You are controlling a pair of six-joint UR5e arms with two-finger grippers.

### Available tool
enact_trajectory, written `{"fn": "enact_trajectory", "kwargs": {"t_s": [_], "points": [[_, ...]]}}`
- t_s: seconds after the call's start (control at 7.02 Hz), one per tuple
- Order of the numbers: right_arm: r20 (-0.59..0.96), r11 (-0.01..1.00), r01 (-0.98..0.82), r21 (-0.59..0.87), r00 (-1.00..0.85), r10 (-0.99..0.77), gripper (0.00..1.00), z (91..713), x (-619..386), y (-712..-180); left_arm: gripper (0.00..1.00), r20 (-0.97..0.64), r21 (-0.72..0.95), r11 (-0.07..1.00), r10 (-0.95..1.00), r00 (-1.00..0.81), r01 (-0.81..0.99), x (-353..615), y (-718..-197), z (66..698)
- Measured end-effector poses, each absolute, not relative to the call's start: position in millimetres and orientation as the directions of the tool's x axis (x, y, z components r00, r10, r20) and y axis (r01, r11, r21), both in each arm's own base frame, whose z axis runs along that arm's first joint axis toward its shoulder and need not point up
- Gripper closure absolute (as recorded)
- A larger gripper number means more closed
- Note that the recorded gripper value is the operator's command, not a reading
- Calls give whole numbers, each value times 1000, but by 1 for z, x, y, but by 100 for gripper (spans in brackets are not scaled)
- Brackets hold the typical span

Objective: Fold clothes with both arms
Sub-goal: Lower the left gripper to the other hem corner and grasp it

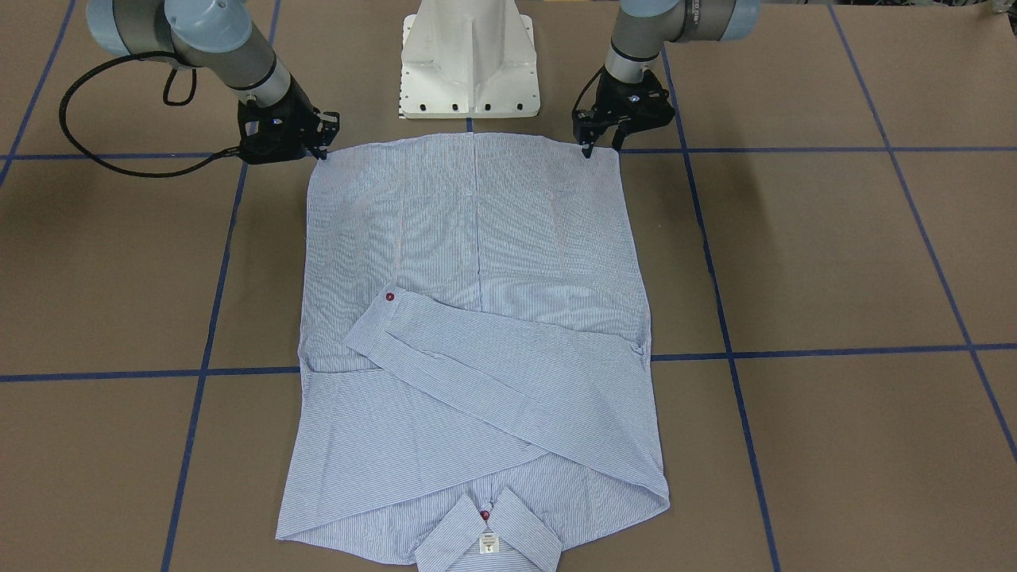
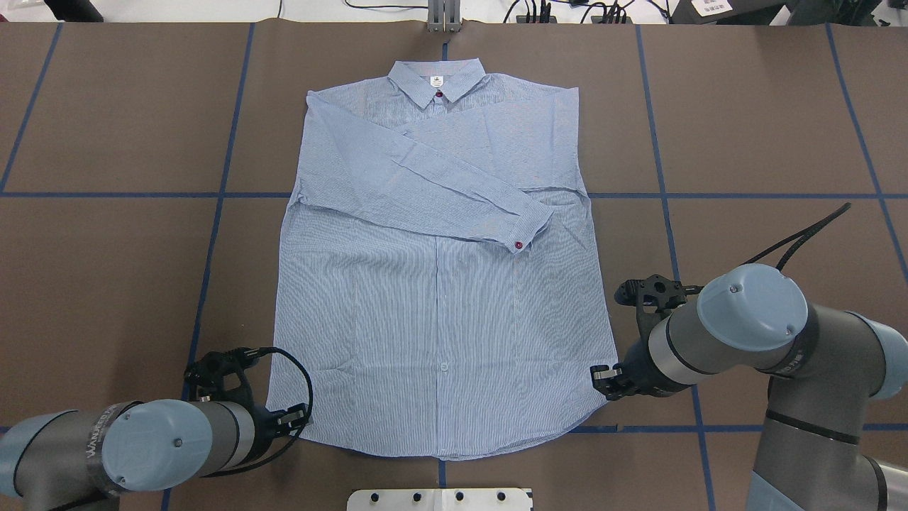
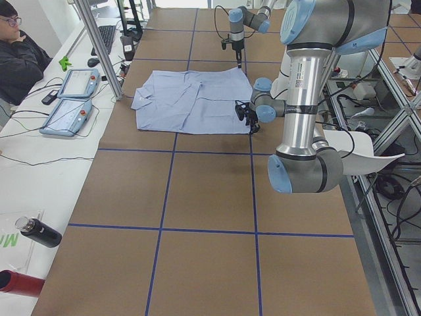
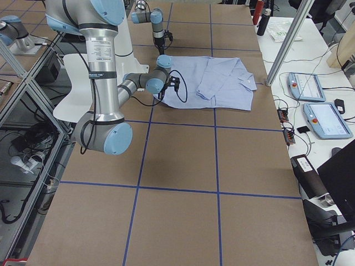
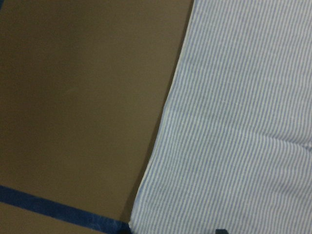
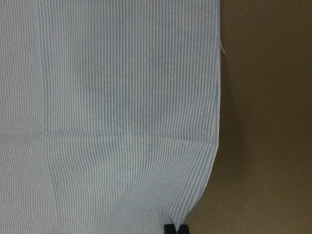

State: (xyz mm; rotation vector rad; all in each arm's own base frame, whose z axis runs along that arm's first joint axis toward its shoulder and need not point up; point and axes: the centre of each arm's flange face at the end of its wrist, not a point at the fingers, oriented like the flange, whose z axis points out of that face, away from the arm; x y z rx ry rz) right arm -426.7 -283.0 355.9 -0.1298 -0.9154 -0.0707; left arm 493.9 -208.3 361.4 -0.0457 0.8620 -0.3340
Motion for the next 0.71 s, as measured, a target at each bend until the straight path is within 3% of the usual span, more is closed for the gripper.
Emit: {"fn": "enact_trajectory", "kwargs": {"t_s": [0.71], "points": [[794,990,116,-81,608,-6,100,356,-428,-283,43,-729,-154,945,-306,612,288,486,-222,369]]}}
